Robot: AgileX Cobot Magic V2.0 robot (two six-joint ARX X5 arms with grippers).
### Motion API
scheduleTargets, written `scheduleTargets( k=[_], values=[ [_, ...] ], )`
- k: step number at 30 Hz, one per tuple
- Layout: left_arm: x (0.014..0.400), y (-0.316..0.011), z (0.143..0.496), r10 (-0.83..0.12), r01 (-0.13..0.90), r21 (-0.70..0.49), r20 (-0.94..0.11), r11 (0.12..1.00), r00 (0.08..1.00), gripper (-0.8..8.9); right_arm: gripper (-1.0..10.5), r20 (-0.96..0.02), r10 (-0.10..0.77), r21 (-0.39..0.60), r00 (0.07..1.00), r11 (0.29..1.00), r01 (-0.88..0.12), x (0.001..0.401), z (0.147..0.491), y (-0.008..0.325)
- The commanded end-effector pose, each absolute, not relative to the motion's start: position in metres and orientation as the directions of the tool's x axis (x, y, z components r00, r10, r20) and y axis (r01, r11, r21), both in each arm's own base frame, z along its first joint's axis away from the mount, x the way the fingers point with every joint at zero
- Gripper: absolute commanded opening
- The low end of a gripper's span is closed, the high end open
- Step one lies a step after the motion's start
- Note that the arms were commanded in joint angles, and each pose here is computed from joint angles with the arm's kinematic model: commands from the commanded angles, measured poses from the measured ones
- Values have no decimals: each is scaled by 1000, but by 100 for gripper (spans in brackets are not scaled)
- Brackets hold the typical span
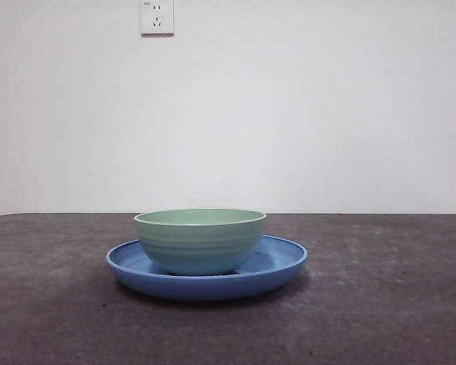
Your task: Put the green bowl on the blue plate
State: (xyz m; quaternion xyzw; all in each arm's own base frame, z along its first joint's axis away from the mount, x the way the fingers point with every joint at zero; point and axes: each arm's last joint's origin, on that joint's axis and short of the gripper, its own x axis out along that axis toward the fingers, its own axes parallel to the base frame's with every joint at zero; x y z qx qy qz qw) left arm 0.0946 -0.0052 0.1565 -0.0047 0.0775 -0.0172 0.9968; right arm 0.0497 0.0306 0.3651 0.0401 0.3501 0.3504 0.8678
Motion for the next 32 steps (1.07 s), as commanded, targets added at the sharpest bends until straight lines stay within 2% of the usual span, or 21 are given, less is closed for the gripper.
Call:
scheduleTargets(
  k=[1,4,8,11,15,23,27,32],
  values=[
    [95,-5,149,-29,29,-6,-179,1000,983,50,22,-564,614,308,552,777,-550,50,366,27],
    [95,-5,149,-29,29,-6,-179,1000,983,50,22,-516,566,234,643,815,-530,51,363,22],
    [95,-5,149,-30,29,-6,-179,1000,983,50,22,-361,488,87,795,866,-492,63,339,16],
    [95,-5,149,-30,29,-6,-179,1000,983,50,22,-266,442,14,857,890,-455,71,310,12],
    [95,-5,149,-30,29,-6,-179,1000,983,50,22,-184,390,-28,902,915,-401,80,267,8],
    [95,-5,149,-30,29,-6,-179,1000,983,50,22,-119,284,-46,952,956,-291,91,206,3],
    [95,-5,149,-30,29,-6,-179,1000,983,50,22,-95,184,-2,978,983,-185,92,192,0],
    [95,-5,149,-30,29,-6,-179,1000,983,50,22,-100,53,6,994,999,-52,92,182,-3]
  ],
)
